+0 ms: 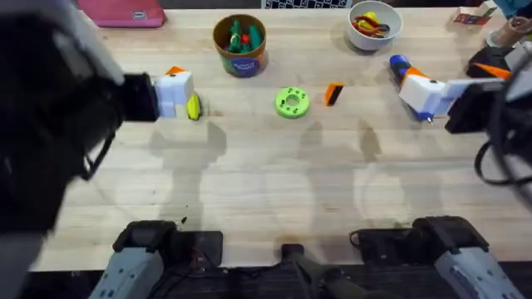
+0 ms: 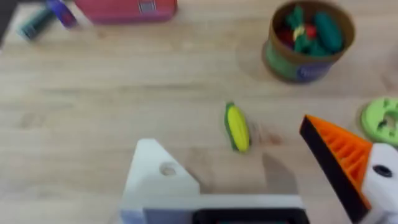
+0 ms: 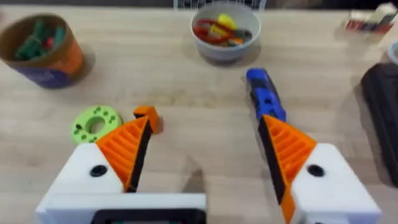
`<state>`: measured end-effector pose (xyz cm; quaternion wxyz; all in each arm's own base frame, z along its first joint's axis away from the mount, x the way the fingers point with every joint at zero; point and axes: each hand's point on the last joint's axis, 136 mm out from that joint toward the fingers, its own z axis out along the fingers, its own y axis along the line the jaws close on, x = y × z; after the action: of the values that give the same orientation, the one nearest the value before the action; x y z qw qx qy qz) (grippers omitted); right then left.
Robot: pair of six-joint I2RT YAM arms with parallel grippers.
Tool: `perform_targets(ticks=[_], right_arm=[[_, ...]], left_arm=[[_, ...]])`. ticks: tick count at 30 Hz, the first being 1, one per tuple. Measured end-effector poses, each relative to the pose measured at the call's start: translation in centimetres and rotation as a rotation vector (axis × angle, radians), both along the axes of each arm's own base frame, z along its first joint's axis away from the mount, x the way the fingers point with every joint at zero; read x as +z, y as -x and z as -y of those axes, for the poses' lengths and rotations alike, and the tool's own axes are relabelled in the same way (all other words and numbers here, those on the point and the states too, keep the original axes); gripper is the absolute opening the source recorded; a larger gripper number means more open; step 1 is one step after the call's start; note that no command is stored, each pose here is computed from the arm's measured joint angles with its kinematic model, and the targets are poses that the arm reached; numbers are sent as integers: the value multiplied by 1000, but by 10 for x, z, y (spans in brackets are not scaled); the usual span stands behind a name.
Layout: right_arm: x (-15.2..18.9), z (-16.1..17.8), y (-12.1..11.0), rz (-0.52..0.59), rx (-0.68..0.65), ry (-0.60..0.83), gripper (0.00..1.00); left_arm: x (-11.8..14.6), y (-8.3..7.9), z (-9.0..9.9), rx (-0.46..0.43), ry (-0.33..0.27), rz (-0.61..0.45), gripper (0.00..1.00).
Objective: Pick up the gripper from the table and insert it into the empty holder that is missing its gripper. Then pick up a screw, insert it into the mounting hole, and use the screwdriver to tighten it. Finally, clean up the table by picking up the vegetable and placing it into the bucket.
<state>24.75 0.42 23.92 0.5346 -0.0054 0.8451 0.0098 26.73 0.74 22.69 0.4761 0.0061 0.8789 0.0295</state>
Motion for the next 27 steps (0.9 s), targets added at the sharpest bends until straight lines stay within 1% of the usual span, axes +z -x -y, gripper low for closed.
perform_targets(ticks=[5, 11, 14, 18, 22, 25, 27], right_arm=[[-11, 0, -14, -218, 0, 1, 991], [-30, 0, -28, -426, 0, 2, 991], [-44, 0, -36, -489, 0, 2, 991], [-61, 0, -39, -556, 0, 2, 991], [-66, 0, -40, -576, 0, 2, 992], [-66, 0, -40, -576, 0, 2, 991], [-66, 0, -40, -576, 0, 2, 993]], left_arm=[[-16, -17, 0, -1, -2, -205, 985], [-34, -35, 0, -1, -3, -378, 985], [-47, -42, 0, -1, -2, -434, 985], [-60, -44, 0, -1, -3, -481, 985], [-68, -43, 2, -6, -3, -537, 985], [-72, -52, 4, 8, 16, -584, 985], [-75, -63, 6, 18, 38, -610, 985]])
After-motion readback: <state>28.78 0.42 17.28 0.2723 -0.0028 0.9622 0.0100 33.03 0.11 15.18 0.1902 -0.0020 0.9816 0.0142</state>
